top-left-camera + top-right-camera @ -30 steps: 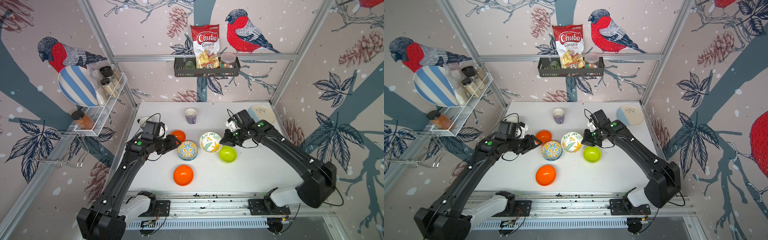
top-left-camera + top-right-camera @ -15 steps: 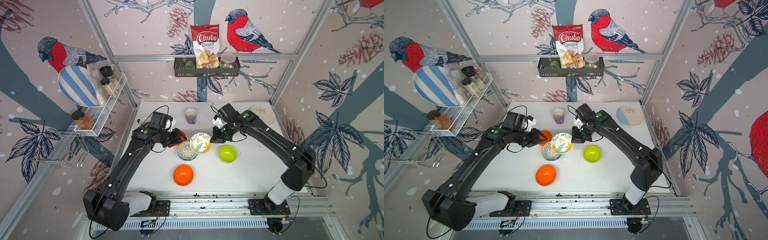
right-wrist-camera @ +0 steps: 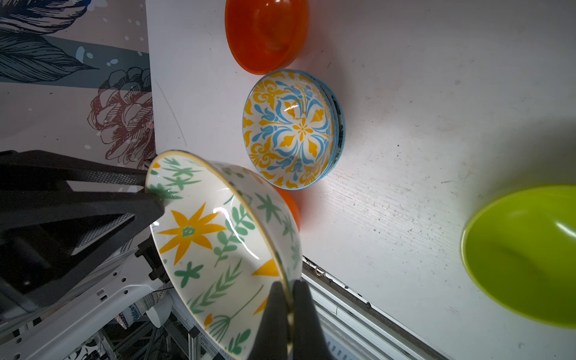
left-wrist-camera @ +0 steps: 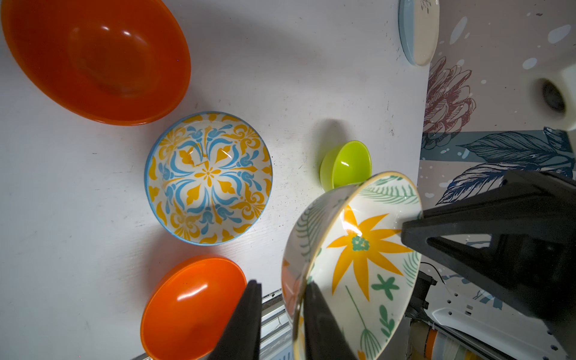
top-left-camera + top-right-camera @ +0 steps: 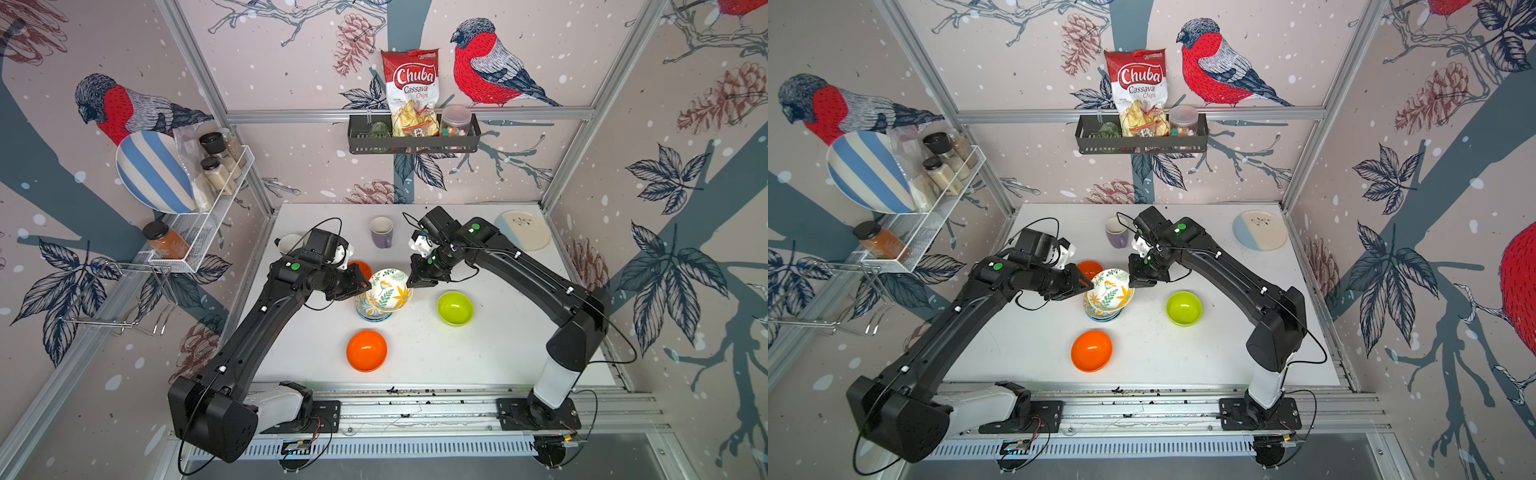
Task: Stack the bowls
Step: Pick up the bowl from the center of the board, then place the bowl on the bowl.
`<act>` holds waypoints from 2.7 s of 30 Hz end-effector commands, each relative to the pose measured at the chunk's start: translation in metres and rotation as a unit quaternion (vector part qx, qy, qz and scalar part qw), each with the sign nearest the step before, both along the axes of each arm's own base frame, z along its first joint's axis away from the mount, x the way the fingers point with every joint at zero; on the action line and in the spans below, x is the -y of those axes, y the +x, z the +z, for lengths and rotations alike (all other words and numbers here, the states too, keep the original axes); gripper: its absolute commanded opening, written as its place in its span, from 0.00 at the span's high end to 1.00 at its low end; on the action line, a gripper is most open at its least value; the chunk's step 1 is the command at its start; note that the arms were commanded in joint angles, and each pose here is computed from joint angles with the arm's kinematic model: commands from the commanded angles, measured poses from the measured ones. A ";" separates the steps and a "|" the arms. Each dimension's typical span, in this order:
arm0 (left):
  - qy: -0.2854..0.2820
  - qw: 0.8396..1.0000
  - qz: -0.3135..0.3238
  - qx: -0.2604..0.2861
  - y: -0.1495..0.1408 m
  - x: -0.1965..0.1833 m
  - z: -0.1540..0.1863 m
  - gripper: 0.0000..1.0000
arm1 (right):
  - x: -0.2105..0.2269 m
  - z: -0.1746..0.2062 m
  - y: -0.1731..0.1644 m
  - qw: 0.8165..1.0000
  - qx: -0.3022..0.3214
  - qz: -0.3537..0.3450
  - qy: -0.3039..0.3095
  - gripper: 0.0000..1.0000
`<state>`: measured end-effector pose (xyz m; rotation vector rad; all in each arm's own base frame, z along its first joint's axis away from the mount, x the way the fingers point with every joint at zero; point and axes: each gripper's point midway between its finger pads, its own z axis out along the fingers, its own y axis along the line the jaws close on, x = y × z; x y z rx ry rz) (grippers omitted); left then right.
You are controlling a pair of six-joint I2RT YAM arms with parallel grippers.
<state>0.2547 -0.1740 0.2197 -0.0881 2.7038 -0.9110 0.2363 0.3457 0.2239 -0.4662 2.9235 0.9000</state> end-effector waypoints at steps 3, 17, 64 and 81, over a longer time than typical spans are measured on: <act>0.008 1.000 -0.004 -0.001 -0.003 -0.002 -0.006 0.79 | -0.012 0.007 -0.007 0.999 -0.008 0.023 0.023 1.00; 0.013 1.000 0.003 0.009 -0.006 -0.006 -0.003 1.00 | -0.020 -0.002 -0.012 0.999 -0.007 0.034 0.018 1.00; 0.017 0.994 0.103 0.023 0.031 -0.034 -0.039 1.00 | 0.101 0.035 0.054 0.976 0.149 -0.157 0.014 0.12; 0.006 0.995 0.101 0.008 0.041 -0.027 -0.079 1.00 | 0.099 0.025 0.051 0.979 0.137 -0.149 0.012 0.13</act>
